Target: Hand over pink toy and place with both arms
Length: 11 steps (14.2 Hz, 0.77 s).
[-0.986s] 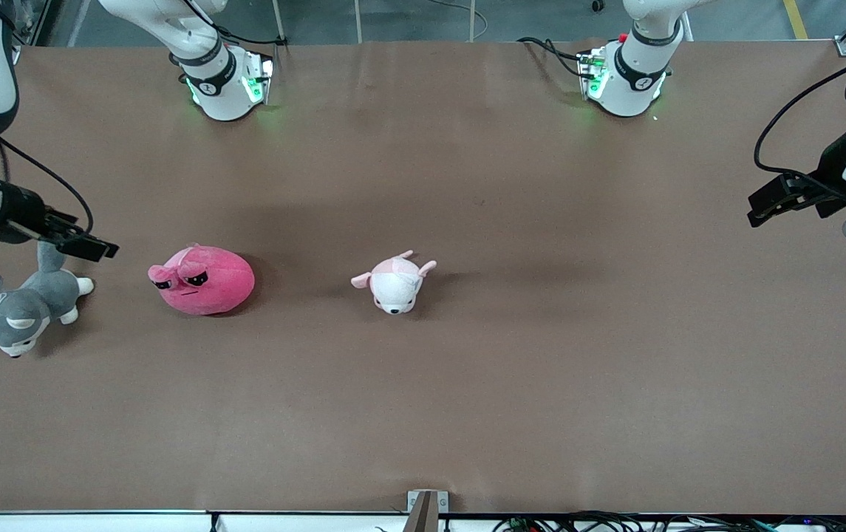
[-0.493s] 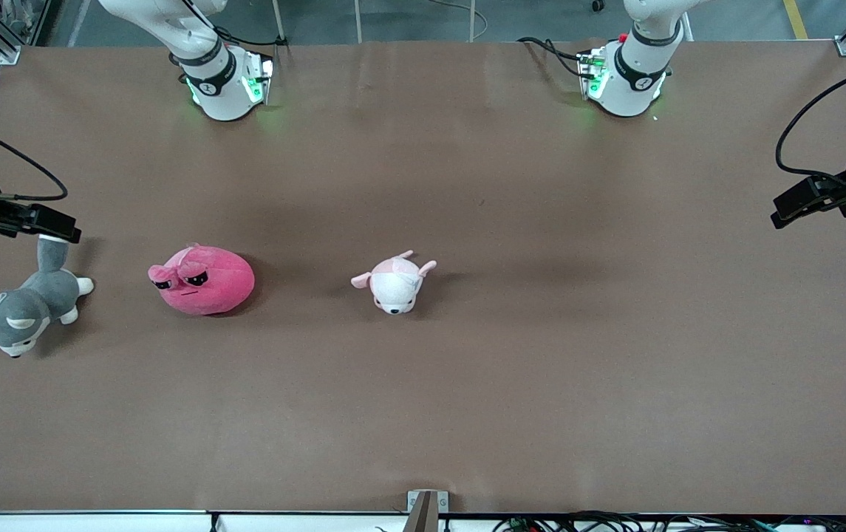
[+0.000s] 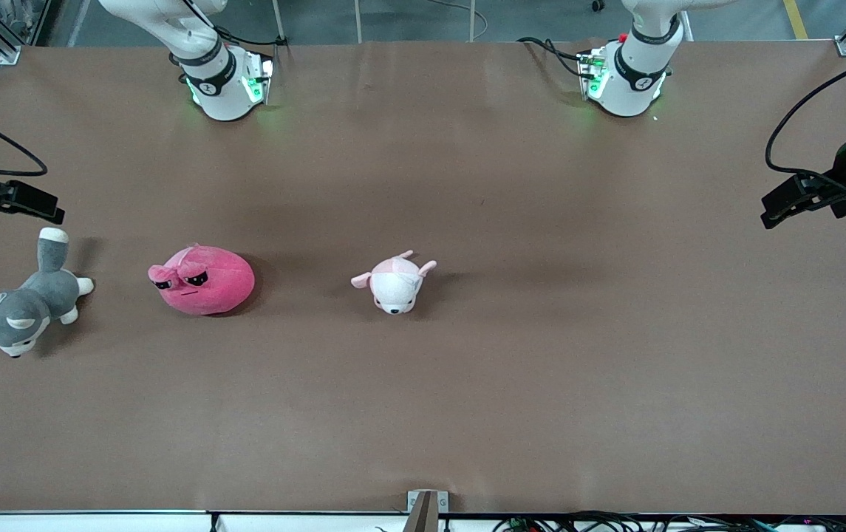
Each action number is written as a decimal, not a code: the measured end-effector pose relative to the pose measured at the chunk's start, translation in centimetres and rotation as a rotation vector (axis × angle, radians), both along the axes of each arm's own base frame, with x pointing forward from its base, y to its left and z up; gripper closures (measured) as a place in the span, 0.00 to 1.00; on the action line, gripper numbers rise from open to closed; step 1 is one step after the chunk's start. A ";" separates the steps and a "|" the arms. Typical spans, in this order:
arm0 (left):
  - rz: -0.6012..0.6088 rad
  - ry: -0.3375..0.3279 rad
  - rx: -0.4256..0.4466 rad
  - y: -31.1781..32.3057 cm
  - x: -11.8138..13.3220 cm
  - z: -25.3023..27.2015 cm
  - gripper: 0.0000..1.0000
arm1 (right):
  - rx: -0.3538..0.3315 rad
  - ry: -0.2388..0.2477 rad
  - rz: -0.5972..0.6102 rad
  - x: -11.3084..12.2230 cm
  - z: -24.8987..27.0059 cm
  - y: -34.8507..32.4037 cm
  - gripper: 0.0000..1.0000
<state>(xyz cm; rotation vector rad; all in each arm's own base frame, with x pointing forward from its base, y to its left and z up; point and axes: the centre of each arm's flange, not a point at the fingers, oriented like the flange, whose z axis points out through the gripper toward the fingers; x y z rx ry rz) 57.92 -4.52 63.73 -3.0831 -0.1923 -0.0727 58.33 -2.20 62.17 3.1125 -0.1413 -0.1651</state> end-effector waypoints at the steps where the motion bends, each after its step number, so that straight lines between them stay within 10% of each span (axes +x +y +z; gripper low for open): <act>1: -0.001 0.000 0.002 -0.1 0.0 0.0 0.00 | 0.000 -0.002 0.000 -0.1 0.4 0.0 0.00; 11: 0.004 -0.008 -0.021 -0.1 -0.2 0.5 0.00 | 0.005 0.047 0.013 -1.2 1.5 0.8 0.00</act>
